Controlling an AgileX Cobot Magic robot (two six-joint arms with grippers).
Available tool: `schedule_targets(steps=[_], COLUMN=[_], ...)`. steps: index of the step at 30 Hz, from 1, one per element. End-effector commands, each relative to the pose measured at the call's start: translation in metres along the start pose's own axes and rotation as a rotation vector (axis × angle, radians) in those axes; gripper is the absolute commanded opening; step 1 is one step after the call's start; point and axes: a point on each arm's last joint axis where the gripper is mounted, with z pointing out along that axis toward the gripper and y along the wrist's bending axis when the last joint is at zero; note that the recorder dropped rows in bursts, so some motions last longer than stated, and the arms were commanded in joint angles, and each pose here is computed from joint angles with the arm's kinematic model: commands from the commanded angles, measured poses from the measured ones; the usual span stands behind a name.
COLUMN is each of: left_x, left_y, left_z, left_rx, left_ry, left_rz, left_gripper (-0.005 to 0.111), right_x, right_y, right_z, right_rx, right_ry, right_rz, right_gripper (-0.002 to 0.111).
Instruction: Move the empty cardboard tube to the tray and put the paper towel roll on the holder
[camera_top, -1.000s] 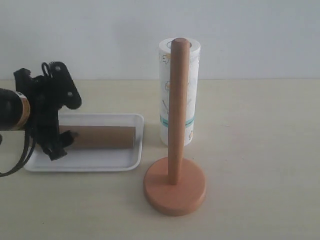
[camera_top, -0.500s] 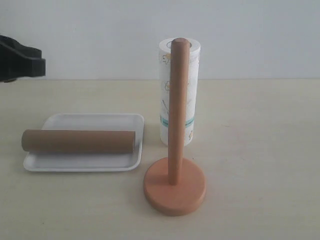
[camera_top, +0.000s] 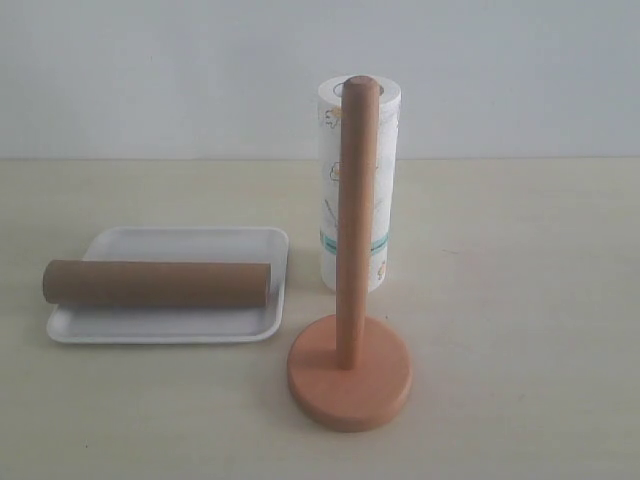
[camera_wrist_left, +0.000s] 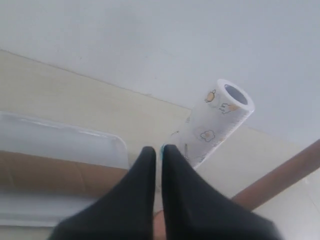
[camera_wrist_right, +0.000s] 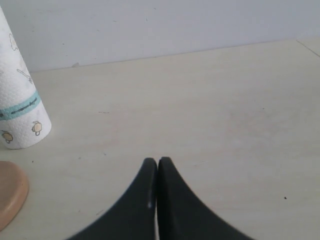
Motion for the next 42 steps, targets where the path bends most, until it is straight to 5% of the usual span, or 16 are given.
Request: schedule_targets(steps=[1,24,31,36,42], left_x=[0.005,-0.003,0.005,0.013,0.034], left_y=[0.001,-0.001,0.005,0.008,0.010], left_z=[-0.019,-0.045,-0.095,-0.121,-0.117], left_rx=[0.024,0.066,0.097,0.117,0.121], left_ry=[-0.003,-0.131,-0.222,-0.305,-0.217], left_rz=[-0.070,0.027,-0.228,-0.258,-0.316], left_gripper=[0.004,0.004,0.004,0.004,0.004], right_x=[-0.001,-0.001,-0.001,-0.001,-0.001], right_y=[0.000,0.000,0.000,0.000,0.000], right_z=[0.000,0.000,0.000,0.000,0.000], right_rx=[0.004,0.004,0.004,0.004,0.004], right_ry=[-0.017,-0.017,-0.017,-0.017,-0.017], right_rz=[-0.005,-0.005,-0.005,-0.005,-0.005], right_gripper=[0.000,0.000,0.000,0.000,0.000])
